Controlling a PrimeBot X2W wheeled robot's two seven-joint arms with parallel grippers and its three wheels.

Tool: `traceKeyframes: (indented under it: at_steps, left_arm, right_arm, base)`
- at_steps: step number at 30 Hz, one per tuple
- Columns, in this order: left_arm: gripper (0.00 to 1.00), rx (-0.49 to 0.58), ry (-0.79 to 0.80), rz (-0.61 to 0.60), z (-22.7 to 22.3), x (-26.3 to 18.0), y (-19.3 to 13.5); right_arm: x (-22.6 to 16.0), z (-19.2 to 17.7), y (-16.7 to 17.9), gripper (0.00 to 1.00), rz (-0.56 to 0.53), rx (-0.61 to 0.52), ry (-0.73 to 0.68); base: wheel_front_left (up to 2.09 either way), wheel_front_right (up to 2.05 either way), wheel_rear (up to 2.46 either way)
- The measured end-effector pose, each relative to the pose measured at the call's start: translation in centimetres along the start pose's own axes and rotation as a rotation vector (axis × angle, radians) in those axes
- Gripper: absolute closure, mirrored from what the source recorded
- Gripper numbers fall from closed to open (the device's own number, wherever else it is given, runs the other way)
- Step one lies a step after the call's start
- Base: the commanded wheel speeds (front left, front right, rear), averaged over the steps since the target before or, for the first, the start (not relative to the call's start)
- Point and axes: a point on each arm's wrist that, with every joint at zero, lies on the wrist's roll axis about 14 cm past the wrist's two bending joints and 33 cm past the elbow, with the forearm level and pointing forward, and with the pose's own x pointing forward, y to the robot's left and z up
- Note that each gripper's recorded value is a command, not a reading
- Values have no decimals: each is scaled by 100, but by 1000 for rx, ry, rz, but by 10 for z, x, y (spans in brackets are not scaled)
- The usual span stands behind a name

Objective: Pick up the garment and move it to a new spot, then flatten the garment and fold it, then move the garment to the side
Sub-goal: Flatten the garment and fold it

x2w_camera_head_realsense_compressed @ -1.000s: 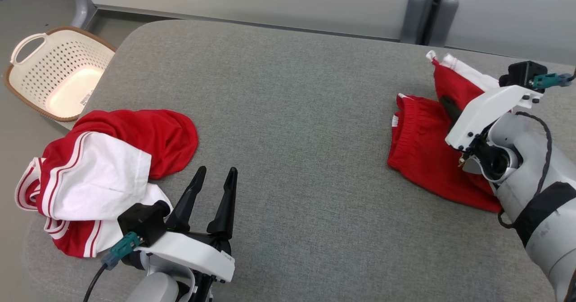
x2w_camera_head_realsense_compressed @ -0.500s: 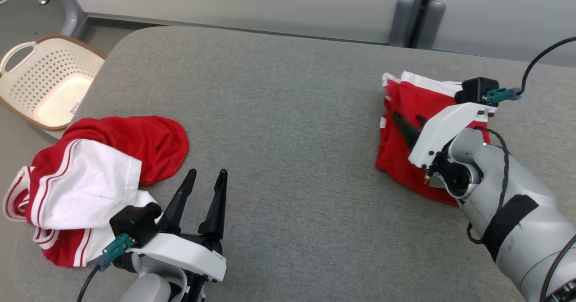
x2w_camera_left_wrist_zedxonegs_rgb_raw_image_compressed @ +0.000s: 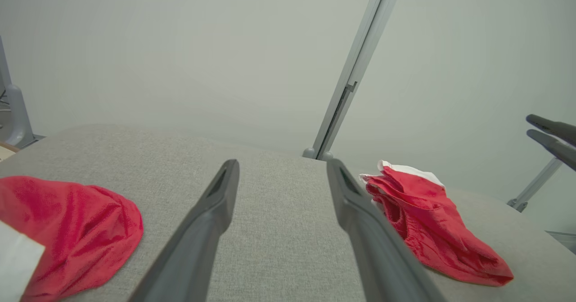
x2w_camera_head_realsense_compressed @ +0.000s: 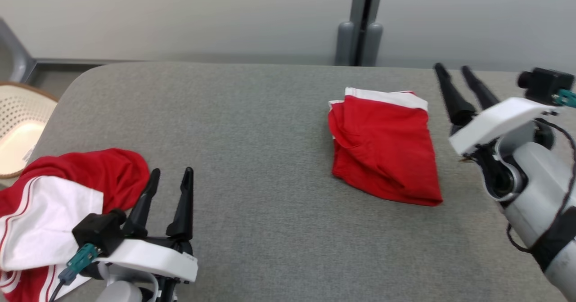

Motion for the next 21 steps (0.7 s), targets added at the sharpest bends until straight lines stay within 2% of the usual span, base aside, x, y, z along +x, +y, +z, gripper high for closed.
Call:
traceKeyframes:
  at_steps: [3, 11, 16, 21]
  left_arm:
    - [0, 33, -33, -14, 11, 2, -3]
    - [0, 114, -98, -74, 29, 10, -18]
    - [0, 142, -95, -97, 26, 9, -24]
    - [0, 152, -79, -106, 18, 3, -26]
  right_arm:
    - [-22, 22, -24, 0, -51, -71, -99]
    - [-70, 50, -52, 0, -134, -175, -234]
    - [-106, 21, -46, 0, -168, -199, -258]
    - [-140, 1, -52, 0, -253, -227, -268]
  base:
    - [0, 0, 0]
    - [0, 0, 0]
    - [0, 0, 0]
    - [0, 0, 0]
